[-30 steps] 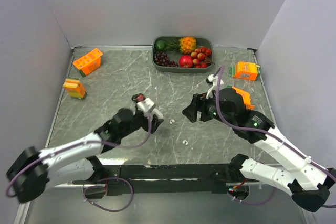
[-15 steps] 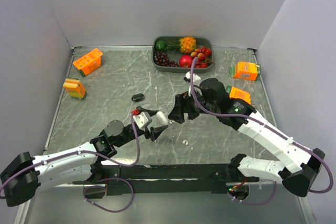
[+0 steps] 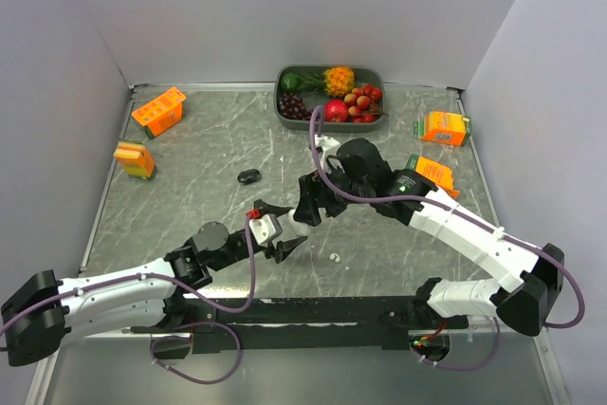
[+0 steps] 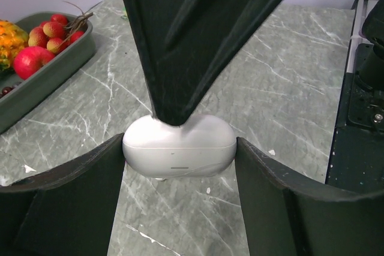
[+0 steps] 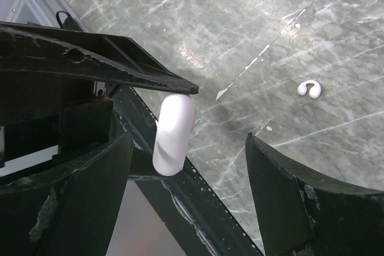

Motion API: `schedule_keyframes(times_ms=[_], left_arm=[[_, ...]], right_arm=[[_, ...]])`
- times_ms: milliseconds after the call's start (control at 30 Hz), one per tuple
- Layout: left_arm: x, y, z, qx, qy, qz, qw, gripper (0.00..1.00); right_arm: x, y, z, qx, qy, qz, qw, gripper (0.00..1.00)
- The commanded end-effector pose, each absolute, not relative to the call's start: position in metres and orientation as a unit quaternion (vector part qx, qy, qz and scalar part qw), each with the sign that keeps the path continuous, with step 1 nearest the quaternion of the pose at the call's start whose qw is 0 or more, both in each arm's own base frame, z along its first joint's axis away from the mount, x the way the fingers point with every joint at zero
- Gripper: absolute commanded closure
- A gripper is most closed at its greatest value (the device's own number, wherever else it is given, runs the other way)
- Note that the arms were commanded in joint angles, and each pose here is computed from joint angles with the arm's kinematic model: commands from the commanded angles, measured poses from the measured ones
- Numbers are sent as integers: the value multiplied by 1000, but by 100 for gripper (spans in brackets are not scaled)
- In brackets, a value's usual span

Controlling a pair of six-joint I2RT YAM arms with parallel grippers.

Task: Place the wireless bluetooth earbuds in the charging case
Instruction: Open the charging case.

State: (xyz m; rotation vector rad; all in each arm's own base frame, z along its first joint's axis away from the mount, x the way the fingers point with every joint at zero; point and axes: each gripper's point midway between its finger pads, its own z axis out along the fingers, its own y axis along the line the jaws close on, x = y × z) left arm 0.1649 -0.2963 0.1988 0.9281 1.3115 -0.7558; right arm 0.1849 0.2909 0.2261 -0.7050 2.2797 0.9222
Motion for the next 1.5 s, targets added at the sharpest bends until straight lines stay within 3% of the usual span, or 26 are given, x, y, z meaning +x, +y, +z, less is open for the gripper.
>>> schedule_keyframes(times_ms=[0,367,1467], left_arm=[[167,-301,236,391,542,-336,663,99],[164,-303,246,395,534,-333,669,99],[162,-296,244,389,538,-327,673,99]], right_arm=[[182,301,242,-284,836,366,294,18],[181,300,223,-282,853,351,265,20],[186,278,238,-253,854,340,303,19]])
